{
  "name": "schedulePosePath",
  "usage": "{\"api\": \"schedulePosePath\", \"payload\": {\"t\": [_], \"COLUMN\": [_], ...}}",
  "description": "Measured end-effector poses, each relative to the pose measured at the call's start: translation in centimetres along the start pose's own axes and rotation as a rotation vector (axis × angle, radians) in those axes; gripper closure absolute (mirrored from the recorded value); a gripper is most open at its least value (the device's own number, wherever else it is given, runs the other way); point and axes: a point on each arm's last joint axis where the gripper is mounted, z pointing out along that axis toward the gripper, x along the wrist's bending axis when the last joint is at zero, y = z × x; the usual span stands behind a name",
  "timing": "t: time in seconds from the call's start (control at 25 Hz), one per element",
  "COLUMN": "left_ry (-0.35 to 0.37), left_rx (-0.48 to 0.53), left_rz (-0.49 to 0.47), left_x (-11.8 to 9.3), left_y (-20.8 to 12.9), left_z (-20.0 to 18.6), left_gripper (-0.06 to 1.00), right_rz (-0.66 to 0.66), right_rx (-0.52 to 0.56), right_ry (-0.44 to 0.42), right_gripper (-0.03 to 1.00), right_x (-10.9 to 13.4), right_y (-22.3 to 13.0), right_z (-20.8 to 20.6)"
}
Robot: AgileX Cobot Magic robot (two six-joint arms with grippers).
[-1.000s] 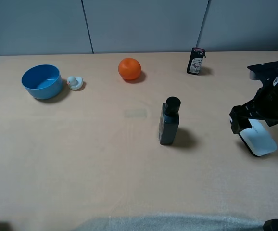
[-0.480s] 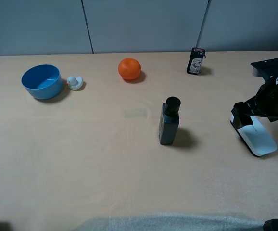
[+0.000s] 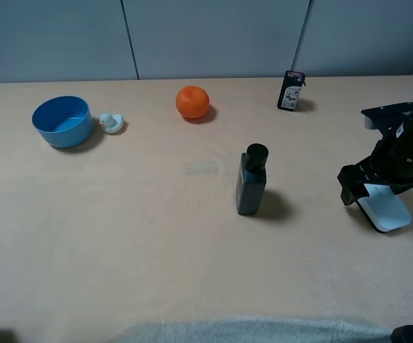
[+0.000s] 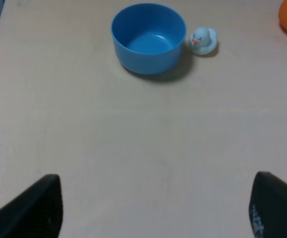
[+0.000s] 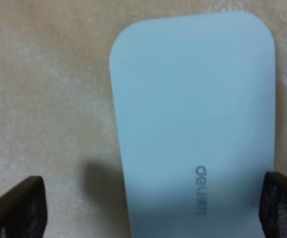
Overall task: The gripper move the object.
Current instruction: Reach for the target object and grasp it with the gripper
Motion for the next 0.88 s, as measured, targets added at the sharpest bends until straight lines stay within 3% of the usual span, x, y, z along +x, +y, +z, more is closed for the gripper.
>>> {"api": "schedulePosePath", "payload": {"t": [0.88], "left_ry": [0.0], "left_rx": [0.0], "left_rz": [0.0], "left_x": [0.0], "left_y": [0.0], "left_z": [0.0], "left_gripper": [0.12], "right_rz": [-0.037], "right_rx": [0.035], "right_ry": [-0.019], "right_gripper": [0.32], "right_x": [-0.2], "right_y": [0.2], "right_z": [1.4]}}
